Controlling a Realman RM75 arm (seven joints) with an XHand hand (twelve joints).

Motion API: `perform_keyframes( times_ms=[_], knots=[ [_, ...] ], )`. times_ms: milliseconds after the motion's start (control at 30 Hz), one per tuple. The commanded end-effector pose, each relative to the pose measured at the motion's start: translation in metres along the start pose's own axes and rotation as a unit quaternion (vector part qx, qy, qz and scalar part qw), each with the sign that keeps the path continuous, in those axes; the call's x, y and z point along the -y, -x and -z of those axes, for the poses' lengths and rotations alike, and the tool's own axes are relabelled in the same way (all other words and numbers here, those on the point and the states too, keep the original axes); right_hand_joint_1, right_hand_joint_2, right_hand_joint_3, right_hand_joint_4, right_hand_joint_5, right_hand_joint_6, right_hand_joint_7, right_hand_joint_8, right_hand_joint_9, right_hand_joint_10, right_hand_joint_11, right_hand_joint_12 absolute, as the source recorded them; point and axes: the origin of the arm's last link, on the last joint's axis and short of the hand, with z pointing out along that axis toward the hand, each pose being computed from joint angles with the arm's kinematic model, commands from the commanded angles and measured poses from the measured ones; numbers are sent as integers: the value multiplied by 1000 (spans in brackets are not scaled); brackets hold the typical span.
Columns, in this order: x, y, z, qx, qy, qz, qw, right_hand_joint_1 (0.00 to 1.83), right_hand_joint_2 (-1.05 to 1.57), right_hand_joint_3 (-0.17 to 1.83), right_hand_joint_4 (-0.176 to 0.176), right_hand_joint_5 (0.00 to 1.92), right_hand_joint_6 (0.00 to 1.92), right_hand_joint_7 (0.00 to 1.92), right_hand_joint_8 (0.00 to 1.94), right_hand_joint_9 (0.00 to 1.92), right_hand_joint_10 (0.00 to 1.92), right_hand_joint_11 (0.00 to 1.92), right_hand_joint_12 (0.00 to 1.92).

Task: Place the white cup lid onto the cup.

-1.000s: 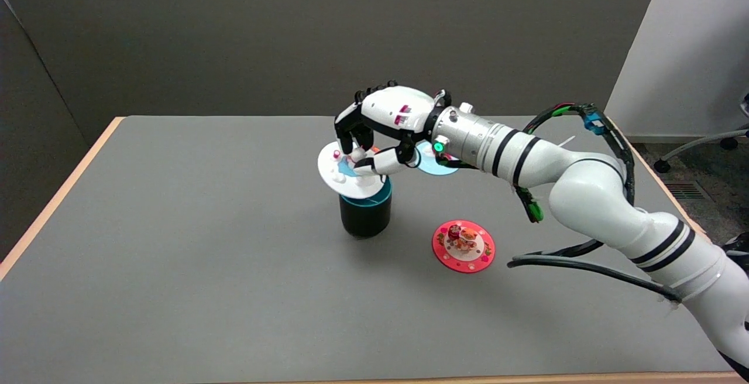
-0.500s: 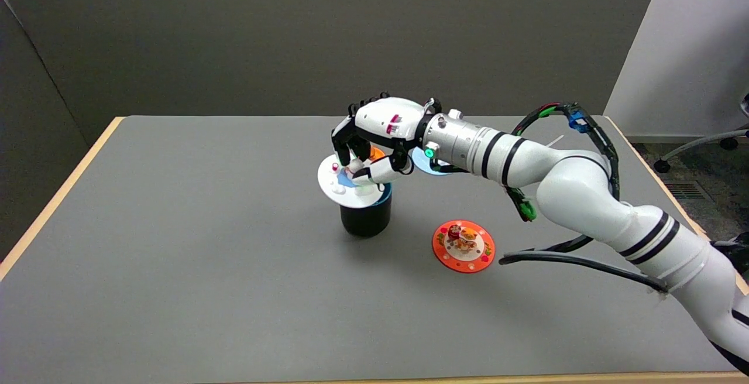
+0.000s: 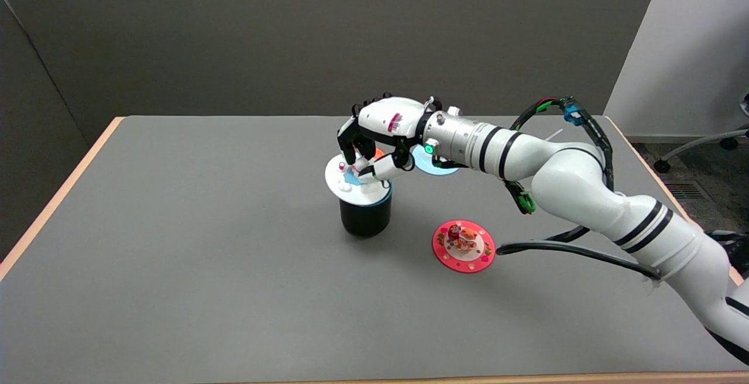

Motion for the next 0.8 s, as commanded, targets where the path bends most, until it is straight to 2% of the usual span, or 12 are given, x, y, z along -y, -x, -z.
perform_keyframes(
  times_ms=[33,800],
  knots=[
    [-9,4,-4,27,9,10,1000,1190,995,399,-3,838,1191,873,1378,873,883,483,244],
    [-15,3,-7,46,13,27,999,1188,995,403,-1,834,1197,870,1381,874,879,512,249]
  ],
)
